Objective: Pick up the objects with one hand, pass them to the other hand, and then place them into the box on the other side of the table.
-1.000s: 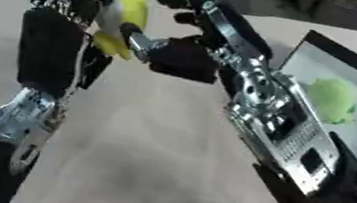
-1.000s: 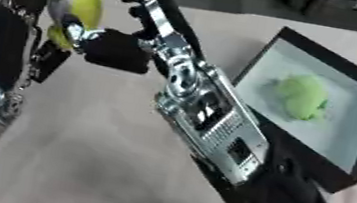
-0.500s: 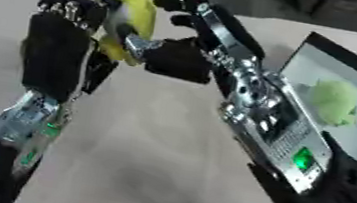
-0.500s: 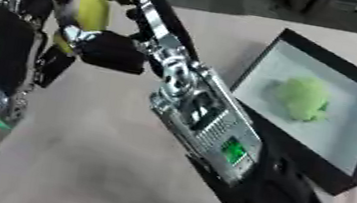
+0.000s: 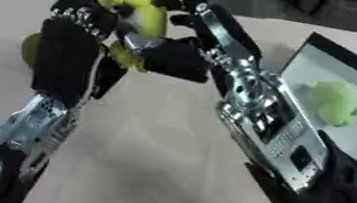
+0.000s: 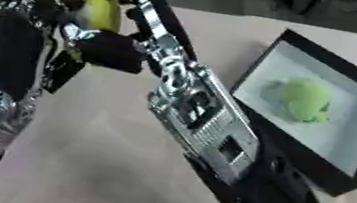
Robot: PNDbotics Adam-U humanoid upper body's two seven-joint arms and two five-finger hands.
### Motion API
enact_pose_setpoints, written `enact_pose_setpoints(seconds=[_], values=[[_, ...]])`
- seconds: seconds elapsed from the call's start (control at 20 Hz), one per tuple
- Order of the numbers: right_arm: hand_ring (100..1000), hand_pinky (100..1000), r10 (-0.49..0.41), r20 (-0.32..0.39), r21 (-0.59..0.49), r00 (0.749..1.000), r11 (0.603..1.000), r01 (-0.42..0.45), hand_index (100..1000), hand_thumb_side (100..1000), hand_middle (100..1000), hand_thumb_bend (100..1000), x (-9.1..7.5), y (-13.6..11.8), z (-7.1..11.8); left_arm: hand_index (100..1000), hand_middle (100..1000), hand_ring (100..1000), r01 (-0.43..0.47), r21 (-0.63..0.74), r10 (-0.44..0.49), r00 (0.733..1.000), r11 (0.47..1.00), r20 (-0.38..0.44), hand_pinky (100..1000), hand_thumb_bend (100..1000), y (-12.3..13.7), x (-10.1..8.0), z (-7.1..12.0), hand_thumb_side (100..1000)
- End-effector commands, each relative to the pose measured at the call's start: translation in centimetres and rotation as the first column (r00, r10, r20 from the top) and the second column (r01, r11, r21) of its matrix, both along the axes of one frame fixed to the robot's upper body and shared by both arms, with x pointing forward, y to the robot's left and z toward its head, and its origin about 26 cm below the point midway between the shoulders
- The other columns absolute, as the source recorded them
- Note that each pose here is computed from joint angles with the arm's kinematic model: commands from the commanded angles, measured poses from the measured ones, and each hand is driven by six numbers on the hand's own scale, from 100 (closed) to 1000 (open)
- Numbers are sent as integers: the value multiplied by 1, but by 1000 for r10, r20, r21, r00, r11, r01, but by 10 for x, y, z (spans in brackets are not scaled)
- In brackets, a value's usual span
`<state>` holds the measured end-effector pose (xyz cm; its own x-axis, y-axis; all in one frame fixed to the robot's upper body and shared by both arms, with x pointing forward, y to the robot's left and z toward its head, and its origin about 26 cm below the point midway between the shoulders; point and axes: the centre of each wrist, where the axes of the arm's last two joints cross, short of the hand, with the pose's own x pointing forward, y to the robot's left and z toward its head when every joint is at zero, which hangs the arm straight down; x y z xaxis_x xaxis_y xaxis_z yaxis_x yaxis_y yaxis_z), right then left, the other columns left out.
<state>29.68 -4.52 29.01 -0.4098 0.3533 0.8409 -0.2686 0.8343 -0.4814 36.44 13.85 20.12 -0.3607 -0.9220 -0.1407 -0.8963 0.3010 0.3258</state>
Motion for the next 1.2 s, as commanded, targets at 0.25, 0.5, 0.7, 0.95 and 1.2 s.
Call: enact_pose_setpoints(seconds=[0.25,0.5,0.7,0.95,1.2], values=[[929,795,-105,37,13,994,994,104,848,253,881,428,-4,2,7,420,100,424,10,-36,-8,999,999,53,512,100,-5,-7,12,100],[928,794,-146,32,7,989,989,146,853,249,880,437,-4,1,7,419,100,424,28,-40,-25,997,999,73,509,100,-7,-11,16,100],[928,795,-163,41,11,986,987,162,859,243,881,443,-5,1,7,415,100,419,29,-45,-26,997,999,73,501,100,-7,-11,16,100],[925,795,-206,64,20,976,978,206,867,229,881,455,-5,-1,8,412,100,413,24,-58,-20,997,998,71,494,100,-7,-11,16,100],[923,793,-253,88,36,963,967,251,868,219,879,460,-6,-3,10,411,100,411,13,-68,-9,998,998,61,492,100,-7,-10,14,100]])
